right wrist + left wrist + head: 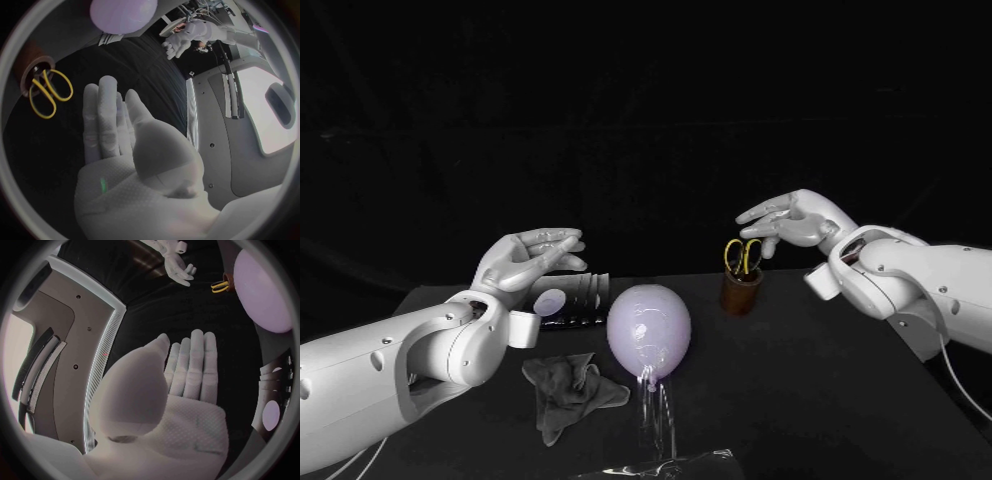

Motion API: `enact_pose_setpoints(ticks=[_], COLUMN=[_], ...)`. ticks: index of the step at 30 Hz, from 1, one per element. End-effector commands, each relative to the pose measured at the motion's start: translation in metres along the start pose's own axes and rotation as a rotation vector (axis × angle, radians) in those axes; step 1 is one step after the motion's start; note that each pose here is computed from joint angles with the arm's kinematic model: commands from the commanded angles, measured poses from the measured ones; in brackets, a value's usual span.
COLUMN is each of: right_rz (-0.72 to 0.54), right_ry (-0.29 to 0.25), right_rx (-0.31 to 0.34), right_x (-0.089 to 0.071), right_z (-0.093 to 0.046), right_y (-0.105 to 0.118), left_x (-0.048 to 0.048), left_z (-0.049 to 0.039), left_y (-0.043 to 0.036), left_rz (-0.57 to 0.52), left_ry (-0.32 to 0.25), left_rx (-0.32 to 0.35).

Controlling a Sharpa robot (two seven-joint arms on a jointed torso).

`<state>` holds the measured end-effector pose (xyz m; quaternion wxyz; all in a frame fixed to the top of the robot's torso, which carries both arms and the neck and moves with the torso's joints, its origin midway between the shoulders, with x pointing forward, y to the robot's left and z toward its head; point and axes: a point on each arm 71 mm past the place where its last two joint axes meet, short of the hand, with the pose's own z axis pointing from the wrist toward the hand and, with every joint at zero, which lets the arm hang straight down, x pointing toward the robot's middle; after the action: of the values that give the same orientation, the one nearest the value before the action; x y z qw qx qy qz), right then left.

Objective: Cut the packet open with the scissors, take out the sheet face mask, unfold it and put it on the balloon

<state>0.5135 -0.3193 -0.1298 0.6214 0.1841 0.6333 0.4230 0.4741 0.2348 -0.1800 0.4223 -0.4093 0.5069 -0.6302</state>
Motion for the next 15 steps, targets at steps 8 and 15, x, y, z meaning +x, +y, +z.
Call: enact_pose_setpoints(ticks=[8, 15], right_rz=[-0.329, -0.467], right_ry=[0.017, 0.007], right_rx=[0.091, 0.115], right_x=[-0.041, -0.057], right_z=[0.006, 0.014], right_y=[-0.016, -0.02], left_x=[0.0011, 0.0013], left_z=[-0.0007, 0.0002], left_y=[-0.0033, -0.003], left_rz=[-0.098, -0.092], left_ry=[0.039, 0.045], left_rx=[0.007, 0.009])
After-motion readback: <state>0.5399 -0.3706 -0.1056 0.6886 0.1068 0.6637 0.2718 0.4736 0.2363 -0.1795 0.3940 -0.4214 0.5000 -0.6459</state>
